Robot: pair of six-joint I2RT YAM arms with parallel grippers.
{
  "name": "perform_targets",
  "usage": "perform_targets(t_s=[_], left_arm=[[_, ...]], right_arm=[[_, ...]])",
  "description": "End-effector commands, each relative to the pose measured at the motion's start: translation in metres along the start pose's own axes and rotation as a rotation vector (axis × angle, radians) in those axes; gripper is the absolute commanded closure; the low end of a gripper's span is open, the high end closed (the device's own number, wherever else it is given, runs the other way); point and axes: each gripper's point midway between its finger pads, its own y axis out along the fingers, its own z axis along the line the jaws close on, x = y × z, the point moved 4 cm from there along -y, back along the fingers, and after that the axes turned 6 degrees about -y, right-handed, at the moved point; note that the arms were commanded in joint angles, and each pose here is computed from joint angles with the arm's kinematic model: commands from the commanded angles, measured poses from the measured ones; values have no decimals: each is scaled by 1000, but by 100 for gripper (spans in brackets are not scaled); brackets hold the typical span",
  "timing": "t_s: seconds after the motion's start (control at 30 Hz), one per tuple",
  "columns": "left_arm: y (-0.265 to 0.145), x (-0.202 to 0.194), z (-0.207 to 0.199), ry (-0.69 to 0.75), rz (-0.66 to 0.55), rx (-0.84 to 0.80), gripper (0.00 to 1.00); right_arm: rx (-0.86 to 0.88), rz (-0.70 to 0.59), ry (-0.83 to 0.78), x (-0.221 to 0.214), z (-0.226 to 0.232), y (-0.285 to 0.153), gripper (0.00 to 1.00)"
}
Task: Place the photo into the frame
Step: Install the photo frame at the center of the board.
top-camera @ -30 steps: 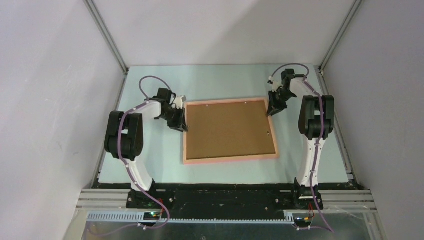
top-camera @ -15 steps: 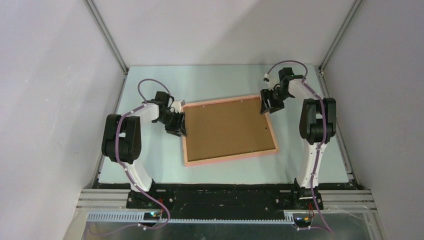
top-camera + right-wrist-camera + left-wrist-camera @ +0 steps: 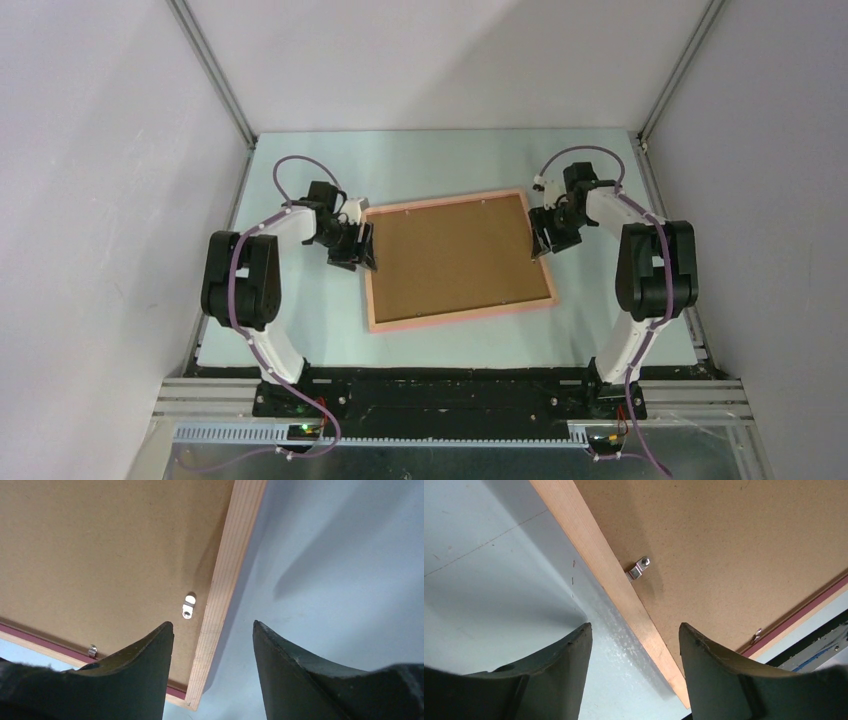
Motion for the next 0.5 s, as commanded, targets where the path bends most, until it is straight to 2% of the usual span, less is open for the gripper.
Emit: perform_targets(t_s=[0.0, 0.47], left_arm=[[-16, 14, -5, 42, -63, 2, 31], [-15, 16, -4, 36, -67, 6, 29]], right_arm=[[-62, -55, -55, 12, -1, -2, 38], [-69, 15, -61, 5, 3, 22, 46]])
